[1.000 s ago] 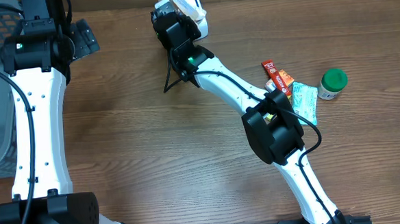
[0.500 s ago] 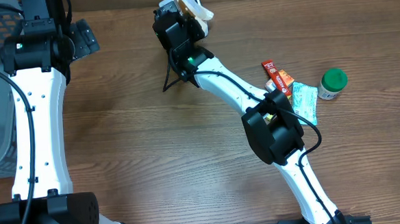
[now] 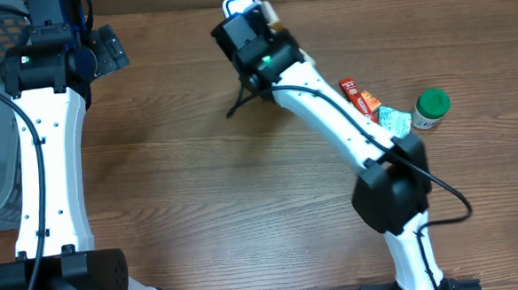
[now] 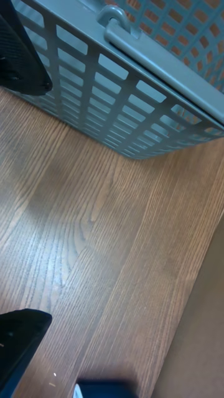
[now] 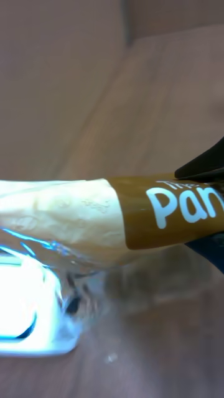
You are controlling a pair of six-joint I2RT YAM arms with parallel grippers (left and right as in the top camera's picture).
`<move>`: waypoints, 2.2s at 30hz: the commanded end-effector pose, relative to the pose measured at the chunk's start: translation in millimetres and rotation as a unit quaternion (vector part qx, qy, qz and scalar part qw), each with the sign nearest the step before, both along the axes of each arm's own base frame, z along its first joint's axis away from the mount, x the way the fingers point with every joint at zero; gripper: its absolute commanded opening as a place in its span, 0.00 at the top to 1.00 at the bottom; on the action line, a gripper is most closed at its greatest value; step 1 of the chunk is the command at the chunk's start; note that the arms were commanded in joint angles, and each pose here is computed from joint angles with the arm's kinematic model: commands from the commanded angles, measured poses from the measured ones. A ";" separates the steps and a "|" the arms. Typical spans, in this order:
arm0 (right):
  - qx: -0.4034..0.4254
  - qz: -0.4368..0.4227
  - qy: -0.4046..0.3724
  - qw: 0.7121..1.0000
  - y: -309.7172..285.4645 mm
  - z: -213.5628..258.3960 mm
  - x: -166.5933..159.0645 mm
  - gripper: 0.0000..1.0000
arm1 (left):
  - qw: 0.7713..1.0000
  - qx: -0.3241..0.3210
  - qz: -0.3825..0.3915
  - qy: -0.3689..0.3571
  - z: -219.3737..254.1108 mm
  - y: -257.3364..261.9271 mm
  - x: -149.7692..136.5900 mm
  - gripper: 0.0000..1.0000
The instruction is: Scan the item barcode
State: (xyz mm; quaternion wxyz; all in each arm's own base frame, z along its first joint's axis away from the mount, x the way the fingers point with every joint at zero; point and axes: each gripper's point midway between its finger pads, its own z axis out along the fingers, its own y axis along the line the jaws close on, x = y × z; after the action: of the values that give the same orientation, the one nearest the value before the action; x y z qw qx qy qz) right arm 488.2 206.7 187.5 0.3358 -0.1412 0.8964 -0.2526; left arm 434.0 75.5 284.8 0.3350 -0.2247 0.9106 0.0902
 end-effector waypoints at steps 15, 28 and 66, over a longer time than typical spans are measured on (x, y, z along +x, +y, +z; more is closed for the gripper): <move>0.151 -0.194 0.225 0.943 -117.9 -40.4 -65.4 0.00 | 1.000 0.001 0.006 -0.003 0.0 -0.4 2.6 0.00; 0.178 -0.213 0.183 0.943 -137.8 -38.1 -40.9 0.00 | 1.000 0.001 0.007 -0.003 0.1 -0.2 2.5 0.00; 0.239 -0.186 0.066 0.951 -145.3 63.1 -51.1 0.00 | 1.000 0.001 0.007 -0.003 0.0 0.1 2.5 0.00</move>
State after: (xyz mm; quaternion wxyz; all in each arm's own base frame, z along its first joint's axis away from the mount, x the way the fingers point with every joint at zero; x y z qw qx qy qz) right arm 450.0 68.1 175.9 0.1632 0.0761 0.9775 -0.1098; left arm 434.1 75.5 284.6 0.3348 -0.2246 0.9107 0.0902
